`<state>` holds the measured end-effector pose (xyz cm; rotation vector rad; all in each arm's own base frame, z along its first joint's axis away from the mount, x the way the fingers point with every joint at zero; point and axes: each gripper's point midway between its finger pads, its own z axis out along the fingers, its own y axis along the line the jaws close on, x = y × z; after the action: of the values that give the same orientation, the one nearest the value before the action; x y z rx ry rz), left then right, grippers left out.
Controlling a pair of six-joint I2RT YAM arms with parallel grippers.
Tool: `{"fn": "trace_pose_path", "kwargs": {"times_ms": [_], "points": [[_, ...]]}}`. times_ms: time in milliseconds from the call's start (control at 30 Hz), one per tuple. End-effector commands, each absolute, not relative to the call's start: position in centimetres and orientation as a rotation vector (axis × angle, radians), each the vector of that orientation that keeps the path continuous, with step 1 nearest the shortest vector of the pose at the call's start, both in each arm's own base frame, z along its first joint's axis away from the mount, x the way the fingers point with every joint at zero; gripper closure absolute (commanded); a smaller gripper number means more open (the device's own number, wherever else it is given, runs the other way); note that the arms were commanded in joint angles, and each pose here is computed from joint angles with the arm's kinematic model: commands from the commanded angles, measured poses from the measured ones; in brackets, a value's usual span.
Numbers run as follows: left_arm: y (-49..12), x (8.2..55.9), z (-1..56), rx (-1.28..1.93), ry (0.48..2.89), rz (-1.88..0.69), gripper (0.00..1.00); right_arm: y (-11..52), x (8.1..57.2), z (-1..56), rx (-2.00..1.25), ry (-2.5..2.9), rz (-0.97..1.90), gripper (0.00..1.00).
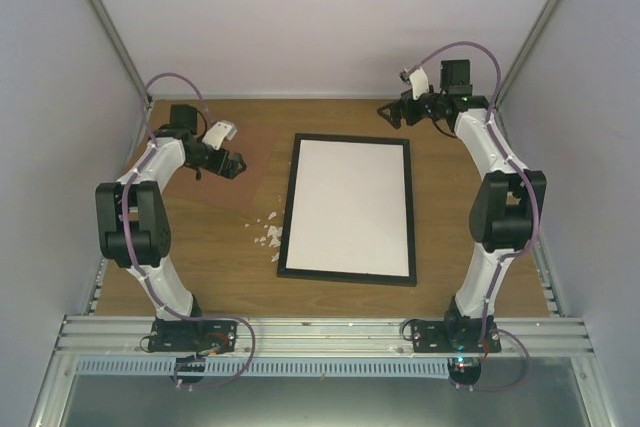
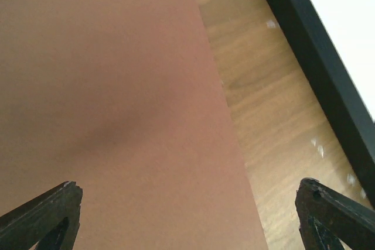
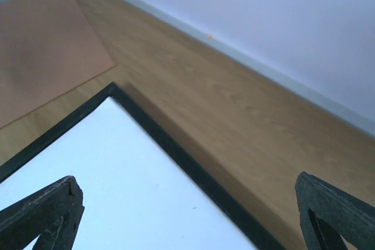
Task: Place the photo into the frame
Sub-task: Adjust the photo frame at the center of the board.
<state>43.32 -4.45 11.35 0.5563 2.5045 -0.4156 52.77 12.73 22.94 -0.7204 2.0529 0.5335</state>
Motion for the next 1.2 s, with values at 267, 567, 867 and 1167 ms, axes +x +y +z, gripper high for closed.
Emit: {"fn": "trace_pose_path", "kwargs": {"times_ms": [267, 567, 867, 1167], "points": [[-8.6, 31.0, 5.7, 1.365, 2.407, -0.469, 0.01, 12.4, 43.5, 15.6, -0.841, 2.311, 0.685, 0.01], [-13.8, 27.5, 2.3, 1.609, 2.319, -0.482, 0.02, 7.2, 40.2, 13.1, -0.637, 2.455, 0.754, 0.02], [-22.7, 30.6, 1.2, 1.614, 2.257, -0.611, 0.03, 6.7, 43.2, 16.2, -0.644, 2.338, 0.742, 0.03], [-24.3, 38.7, 6.1, 1.265, 2.296, -0.644, 0.01, 10.3, 46.1, 18.2, -0.686, 2.217, 0.792, 0.05]]}}
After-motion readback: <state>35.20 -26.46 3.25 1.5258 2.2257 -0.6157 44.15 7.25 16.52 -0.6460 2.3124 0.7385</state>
